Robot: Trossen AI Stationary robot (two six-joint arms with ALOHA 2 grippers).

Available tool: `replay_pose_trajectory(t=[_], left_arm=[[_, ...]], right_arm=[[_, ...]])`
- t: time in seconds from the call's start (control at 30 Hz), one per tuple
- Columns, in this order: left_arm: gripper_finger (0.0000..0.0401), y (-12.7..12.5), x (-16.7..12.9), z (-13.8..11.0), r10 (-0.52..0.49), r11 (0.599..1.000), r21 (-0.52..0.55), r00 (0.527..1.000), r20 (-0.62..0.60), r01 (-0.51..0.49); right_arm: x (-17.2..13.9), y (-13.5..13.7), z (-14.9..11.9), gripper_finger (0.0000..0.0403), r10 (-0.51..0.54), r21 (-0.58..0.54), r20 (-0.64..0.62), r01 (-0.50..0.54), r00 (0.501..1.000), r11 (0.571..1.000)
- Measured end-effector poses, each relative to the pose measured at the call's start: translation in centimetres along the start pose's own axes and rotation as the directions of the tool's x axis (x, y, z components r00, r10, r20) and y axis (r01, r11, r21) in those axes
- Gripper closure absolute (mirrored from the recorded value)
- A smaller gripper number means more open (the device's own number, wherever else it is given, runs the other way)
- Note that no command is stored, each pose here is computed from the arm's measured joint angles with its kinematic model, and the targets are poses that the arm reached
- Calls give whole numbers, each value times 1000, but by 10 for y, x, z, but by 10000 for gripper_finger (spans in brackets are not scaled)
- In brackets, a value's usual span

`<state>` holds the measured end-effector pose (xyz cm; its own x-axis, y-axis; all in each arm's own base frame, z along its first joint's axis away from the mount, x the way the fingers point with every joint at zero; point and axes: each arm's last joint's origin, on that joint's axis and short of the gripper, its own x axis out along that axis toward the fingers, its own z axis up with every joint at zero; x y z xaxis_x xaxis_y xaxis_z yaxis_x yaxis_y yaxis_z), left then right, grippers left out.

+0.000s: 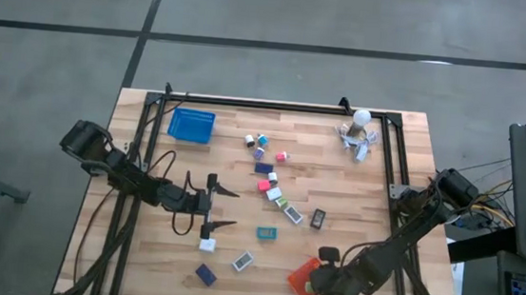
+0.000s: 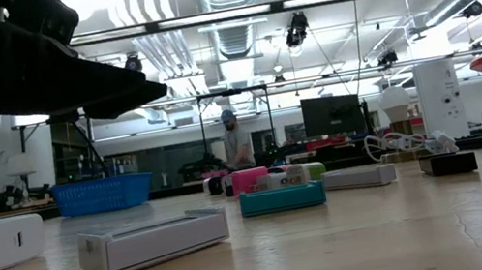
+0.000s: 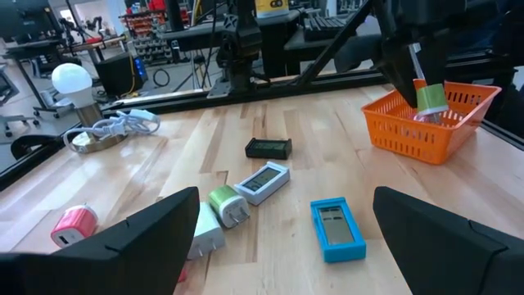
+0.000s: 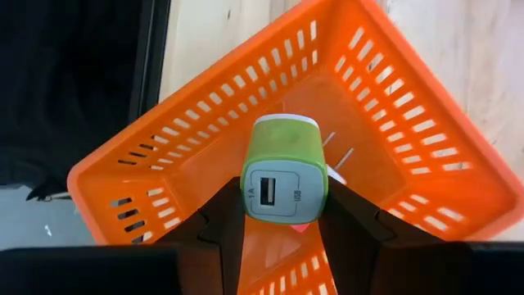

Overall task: Pick & Place Office items
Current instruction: Put the left green charger adapter into the orange bin

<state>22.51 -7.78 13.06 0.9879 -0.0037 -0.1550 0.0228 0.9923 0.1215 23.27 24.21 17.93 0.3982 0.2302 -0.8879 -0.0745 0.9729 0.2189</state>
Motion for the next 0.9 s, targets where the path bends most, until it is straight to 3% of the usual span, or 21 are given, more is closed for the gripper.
replay_pose_trajectory(t=[0.9], left_arm=[[34, 0, 0, 0, 14, 1000, 0, 1000, -1, -14]], right_arm=[[6, -4, -3, 283, 7, 28, -40, -6, 999, 1000]])
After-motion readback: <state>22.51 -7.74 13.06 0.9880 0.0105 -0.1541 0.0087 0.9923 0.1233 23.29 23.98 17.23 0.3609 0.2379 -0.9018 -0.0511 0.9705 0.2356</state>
